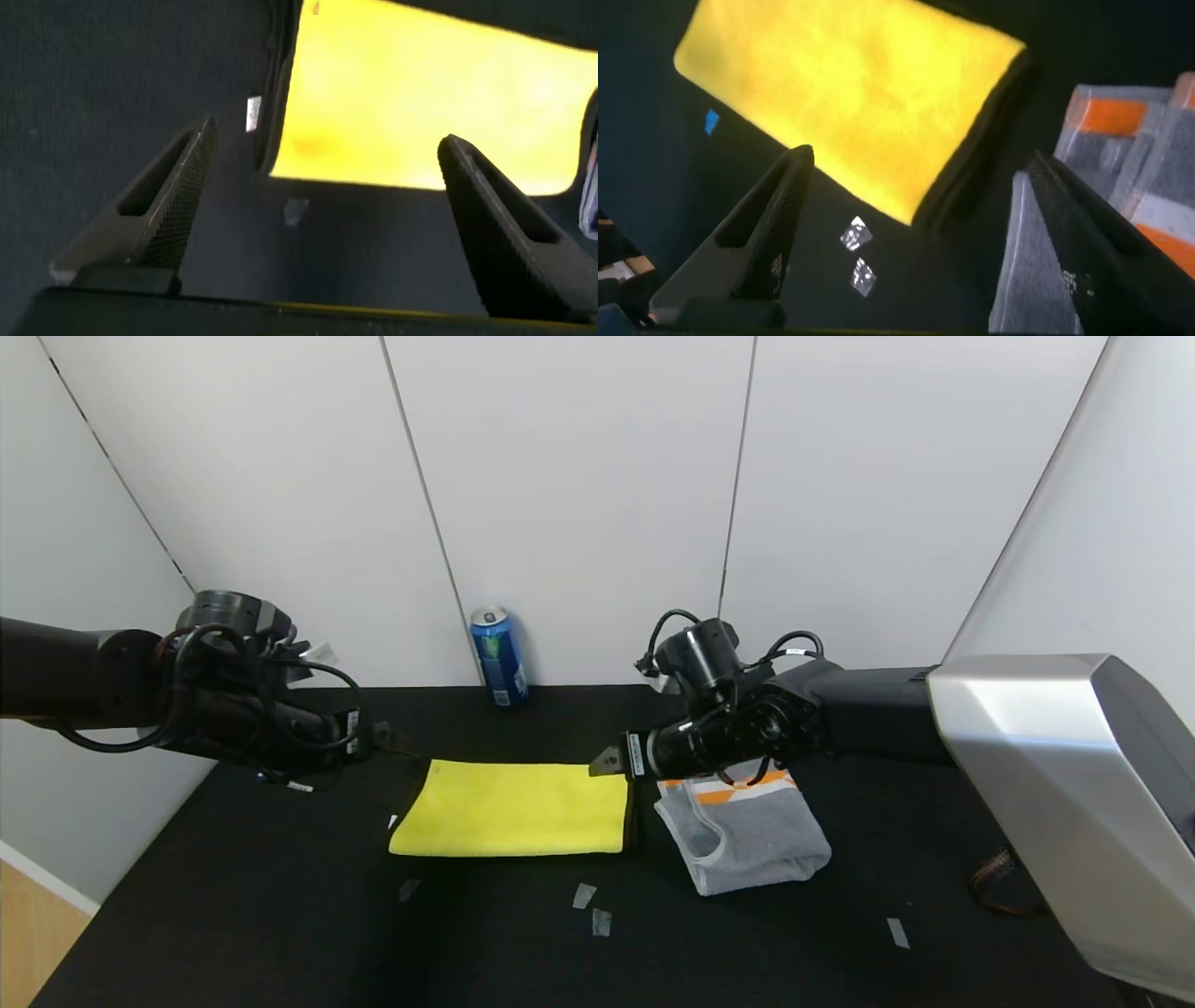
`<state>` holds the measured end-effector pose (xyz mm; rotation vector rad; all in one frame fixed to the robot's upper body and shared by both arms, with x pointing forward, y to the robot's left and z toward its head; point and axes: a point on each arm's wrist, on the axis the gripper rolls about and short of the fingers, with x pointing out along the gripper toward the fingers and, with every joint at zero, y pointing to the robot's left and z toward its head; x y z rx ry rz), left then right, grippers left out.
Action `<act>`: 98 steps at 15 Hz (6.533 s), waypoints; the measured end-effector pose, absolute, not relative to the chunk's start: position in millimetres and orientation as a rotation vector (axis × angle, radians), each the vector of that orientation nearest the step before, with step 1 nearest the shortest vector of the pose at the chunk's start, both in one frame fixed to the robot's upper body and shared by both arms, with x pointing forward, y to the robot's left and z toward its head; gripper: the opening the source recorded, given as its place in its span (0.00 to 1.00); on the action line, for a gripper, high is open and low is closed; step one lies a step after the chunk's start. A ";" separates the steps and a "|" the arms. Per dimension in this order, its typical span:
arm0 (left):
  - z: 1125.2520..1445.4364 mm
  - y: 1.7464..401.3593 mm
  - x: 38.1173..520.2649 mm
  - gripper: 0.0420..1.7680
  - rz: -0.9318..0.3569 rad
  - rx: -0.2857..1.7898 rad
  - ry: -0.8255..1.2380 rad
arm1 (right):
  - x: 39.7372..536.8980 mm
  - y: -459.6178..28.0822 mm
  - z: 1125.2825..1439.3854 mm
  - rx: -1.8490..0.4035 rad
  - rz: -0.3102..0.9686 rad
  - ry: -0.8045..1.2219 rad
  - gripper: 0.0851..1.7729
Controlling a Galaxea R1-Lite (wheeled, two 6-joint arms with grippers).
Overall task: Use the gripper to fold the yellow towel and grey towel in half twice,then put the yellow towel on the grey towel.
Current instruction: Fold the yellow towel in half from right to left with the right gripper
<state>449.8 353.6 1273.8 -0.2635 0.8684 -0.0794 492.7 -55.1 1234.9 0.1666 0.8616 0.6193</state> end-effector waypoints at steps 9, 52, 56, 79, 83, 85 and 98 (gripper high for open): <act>1279.5 357.8 432.6 0.96 -0.067 -0.272 0.877 | 494.5 -44.8 1203.1 0.265 0.564 0.969 0.95; 1275.3 364.0 433.7 0.97 -0.052 -0.280 0.881 | 493.7 -26.6 1164.4 0.251 0.598 1.014 0.04; 1275.3 364.1 433.7 0.97 -0.057 -0.283 0.881 | 493.8 -26.8 1164.4 0.252 0.596 1.014 0.04; 1285.8 365.6 426.9 0.97 -0.058 -0.289 0.858 | 503.1 -78.4 1224.9 0.316 0.511 0.986 0.04; 1287.4 365.6 425.7 0.97 -0.058 -0.289 0.854 | 503.6 -88.5 1231.3 0.317 0.490 0.995 0.04; 1288.5 365.5 425.1 0.97 -0.059 -0.290 0.851 | 504.4 -96.9 1234.1 0.314 0.472 1.008 0.04; 1288.8 362.5 422.4 0.97 -0.075 -0.302 0.854 | 500.3 -109.3 1252.5 0.312 0.459 1.004 0.04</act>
